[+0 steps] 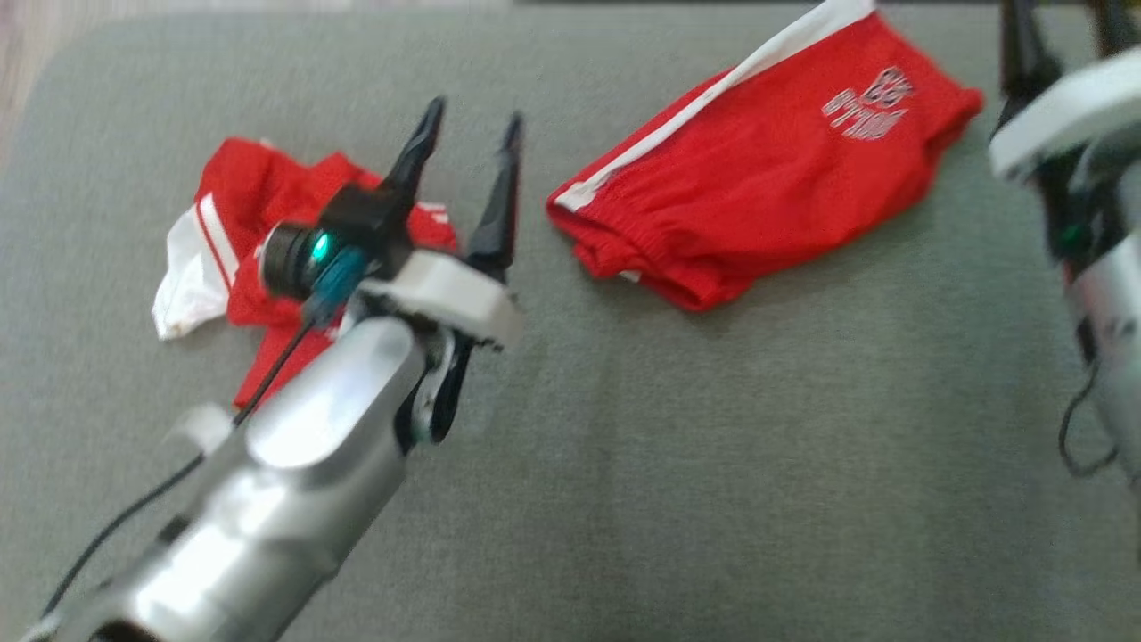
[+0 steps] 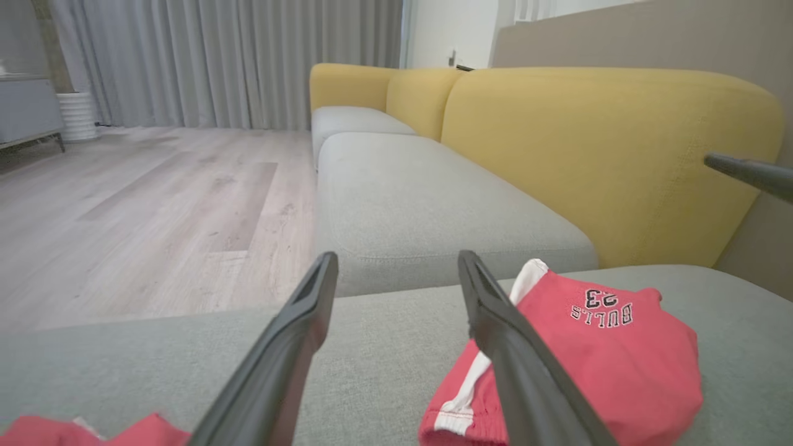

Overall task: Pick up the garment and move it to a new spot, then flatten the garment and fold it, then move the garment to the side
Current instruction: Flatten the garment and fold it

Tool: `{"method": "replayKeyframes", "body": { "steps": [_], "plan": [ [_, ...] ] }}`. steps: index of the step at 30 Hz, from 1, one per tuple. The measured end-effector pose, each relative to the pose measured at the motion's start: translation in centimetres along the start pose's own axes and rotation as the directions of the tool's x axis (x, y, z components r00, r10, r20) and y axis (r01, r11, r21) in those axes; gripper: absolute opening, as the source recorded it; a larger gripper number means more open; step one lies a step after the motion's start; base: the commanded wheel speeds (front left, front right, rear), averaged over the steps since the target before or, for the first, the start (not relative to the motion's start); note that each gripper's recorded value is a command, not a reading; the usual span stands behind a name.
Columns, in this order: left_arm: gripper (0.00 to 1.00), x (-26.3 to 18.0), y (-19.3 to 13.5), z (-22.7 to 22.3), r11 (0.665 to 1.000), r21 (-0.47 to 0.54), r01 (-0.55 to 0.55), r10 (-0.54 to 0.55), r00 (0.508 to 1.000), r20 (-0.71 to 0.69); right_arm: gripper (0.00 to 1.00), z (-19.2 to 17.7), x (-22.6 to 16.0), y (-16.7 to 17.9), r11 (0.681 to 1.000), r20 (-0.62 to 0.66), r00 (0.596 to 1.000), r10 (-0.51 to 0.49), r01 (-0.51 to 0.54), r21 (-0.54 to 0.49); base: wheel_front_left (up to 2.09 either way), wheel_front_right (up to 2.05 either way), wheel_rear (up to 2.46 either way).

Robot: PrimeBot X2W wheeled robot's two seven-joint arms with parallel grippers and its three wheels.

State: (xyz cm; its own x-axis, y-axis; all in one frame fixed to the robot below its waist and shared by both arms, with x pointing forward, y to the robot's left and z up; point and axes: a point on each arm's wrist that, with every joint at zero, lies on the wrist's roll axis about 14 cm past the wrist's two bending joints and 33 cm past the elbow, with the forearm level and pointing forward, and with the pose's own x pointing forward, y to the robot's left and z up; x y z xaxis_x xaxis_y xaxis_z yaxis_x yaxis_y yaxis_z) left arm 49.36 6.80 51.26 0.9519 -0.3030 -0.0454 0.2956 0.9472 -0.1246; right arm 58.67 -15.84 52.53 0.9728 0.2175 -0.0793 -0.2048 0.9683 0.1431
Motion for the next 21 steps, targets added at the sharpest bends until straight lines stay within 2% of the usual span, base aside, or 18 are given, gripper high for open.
{"method": "replayKeyframes", "body": {
  "steps": [4,9,16,21],
  "plan": [
    [1.0,-2.0,0.2,0.5,0.999,-0.022,-0.035,0.036,0.999,0.03,1.0,0.2,-3.4,-0.1,0.999,0.046,0.999,0.017,-0.015,-0.052,0.0,0.0,0.0],
    [1.0,-4.4,0.6,0.5,0.997,-0.021,-0.08,0.081,0.995,0.056,1.0,-1.0,-7.6,-0.3,0.998,0.062,0.998,0.011,-0.007,-0.068,0.0,0.0,0.0],
    [1.0,-8.1,0.8,-3.8,0.988,-0.069,-0.137,0.135,0.99,-0.038,1.0,-6.4,-13.5,-0.1,0.996,0.0,0.998,-0.066,0.066,0.058,0.0,0.0,0.0],
    [1.0,-9.3,0.4,-5.0,0.985,-0.091,-0.148,0.143,0.988,-0.055,1.0,-7.4,-15.6,0.8,0.992,0.006,0.996,-0.092,0.091,0.09,0.0,0.0,0.0]
  ]
}}
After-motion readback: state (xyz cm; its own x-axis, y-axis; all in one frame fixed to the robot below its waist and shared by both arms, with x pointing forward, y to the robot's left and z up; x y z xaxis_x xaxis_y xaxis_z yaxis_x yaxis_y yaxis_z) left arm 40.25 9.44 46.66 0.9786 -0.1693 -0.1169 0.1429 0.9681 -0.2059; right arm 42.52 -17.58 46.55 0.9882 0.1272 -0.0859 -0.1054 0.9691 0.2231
